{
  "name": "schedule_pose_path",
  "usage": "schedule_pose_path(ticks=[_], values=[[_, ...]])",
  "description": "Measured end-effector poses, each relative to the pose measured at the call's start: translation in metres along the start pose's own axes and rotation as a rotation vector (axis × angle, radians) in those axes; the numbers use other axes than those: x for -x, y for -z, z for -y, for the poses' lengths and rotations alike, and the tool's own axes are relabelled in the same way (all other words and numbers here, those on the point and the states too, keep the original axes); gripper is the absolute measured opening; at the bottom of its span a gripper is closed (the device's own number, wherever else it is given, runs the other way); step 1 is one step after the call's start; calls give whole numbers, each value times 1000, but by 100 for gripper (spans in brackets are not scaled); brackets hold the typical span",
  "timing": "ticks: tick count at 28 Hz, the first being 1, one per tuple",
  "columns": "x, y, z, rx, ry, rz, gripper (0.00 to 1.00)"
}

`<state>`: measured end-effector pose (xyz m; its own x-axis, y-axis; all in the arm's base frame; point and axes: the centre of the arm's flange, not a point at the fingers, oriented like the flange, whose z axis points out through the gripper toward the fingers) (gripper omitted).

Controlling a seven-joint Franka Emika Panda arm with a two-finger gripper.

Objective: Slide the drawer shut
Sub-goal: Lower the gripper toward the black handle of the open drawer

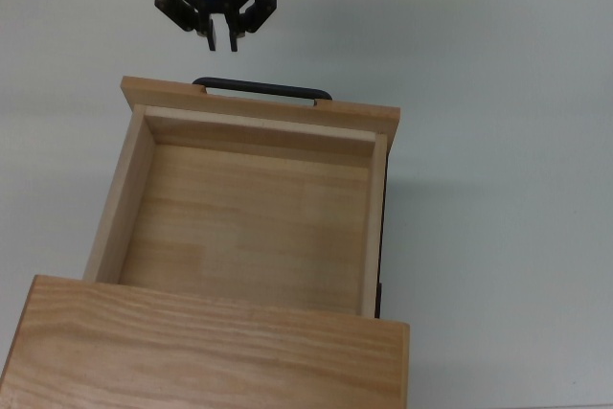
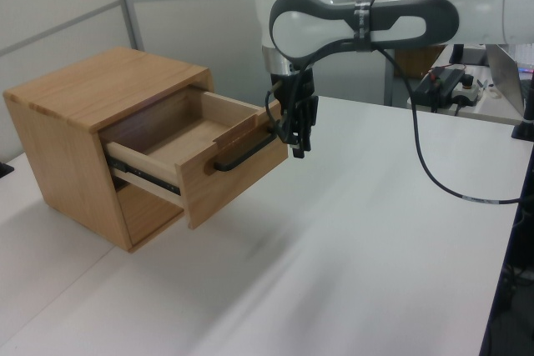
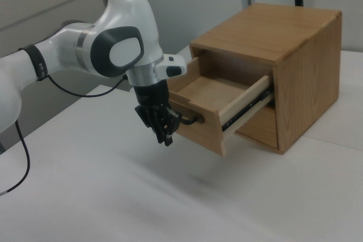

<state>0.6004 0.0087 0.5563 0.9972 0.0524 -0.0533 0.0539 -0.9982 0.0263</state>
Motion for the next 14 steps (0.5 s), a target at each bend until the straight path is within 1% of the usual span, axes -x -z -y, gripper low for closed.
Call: schedule_pose_path(ticks=[1,2,3,4,6,9,14], values=[[-3,-3,1,-6,0,-4,19],[-4,-4,1,-9,0,-7,18],[-6,-6,1,-10,0,-10,14],[-8,-7,1,-11,0,-15,5],[-11,-8,1,-12,-1,-25,1],[-15,-6,1,-11,-1,-56,1],[-25,0,1,-9,-1,-138,1]])
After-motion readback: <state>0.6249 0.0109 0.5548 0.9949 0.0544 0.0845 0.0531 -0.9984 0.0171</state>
